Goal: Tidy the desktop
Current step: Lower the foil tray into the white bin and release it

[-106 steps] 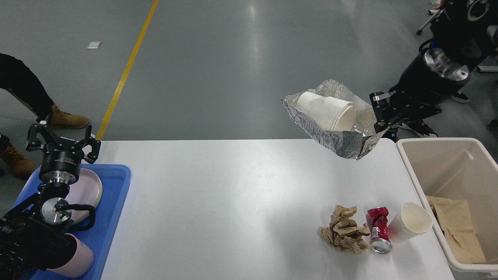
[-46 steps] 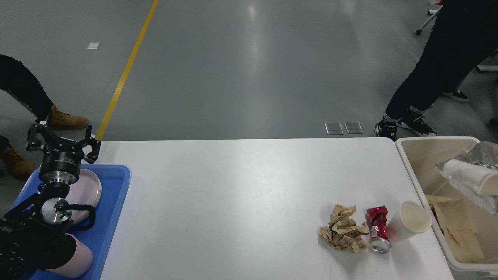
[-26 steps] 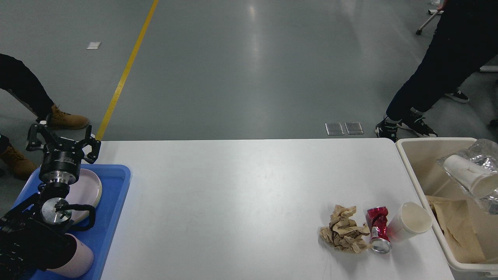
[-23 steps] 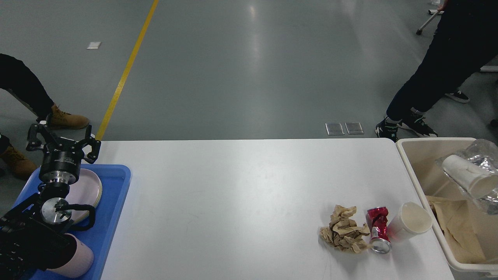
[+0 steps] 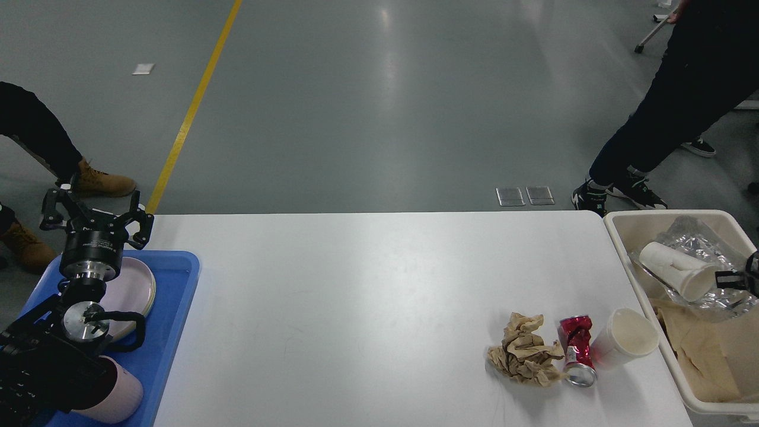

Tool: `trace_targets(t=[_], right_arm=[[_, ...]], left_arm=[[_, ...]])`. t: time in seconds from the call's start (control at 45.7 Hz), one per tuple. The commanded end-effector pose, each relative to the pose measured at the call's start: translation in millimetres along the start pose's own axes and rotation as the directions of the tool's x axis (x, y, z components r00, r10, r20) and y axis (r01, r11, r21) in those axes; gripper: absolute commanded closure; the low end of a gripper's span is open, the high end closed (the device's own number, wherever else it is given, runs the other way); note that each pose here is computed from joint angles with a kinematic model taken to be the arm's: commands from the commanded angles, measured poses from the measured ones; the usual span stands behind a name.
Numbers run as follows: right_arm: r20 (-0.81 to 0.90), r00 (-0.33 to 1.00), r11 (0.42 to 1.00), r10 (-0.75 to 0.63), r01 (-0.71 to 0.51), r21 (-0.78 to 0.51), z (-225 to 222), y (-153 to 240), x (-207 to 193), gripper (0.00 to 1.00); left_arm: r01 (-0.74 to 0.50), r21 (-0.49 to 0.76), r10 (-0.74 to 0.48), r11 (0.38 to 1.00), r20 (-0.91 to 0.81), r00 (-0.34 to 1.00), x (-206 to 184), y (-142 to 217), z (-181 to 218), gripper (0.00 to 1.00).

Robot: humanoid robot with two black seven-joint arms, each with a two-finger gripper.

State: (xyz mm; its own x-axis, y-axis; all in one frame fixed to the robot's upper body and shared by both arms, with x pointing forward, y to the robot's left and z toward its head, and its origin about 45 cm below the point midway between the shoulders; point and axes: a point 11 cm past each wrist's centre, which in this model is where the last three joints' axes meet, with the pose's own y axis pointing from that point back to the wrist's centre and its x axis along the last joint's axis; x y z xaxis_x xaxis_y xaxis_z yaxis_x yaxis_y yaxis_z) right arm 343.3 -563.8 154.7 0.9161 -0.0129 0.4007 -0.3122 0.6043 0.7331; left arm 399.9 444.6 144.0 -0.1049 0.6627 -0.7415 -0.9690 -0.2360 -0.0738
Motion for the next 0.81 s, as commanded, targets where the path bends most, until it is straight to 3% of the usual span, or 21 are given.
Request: trace_targets(t=[0.0,0.525,0.788], right_arm=[[-0.002,1.000,1.000,0.009,-0.009,-0.019,4,-6,-6,1.00],[0.008,1.000,0.998,-0.027,0.027,-0.059,25,-29,-66,1.00],[0.023,0.999,0.999,-0.033,0.034,-0.043,20,-30,-70,1.00]], left_arm=[[0.001,0.000,-0.001,1.000,-0.001,1.000,0,0,0,0.04],[-0.001,0.000,0.001,1.000,0.000,1.000,0,0,0,0.04],[-0.001,0.001,0.001,1.000,0.000,1.000,0,0,0,0.04]])
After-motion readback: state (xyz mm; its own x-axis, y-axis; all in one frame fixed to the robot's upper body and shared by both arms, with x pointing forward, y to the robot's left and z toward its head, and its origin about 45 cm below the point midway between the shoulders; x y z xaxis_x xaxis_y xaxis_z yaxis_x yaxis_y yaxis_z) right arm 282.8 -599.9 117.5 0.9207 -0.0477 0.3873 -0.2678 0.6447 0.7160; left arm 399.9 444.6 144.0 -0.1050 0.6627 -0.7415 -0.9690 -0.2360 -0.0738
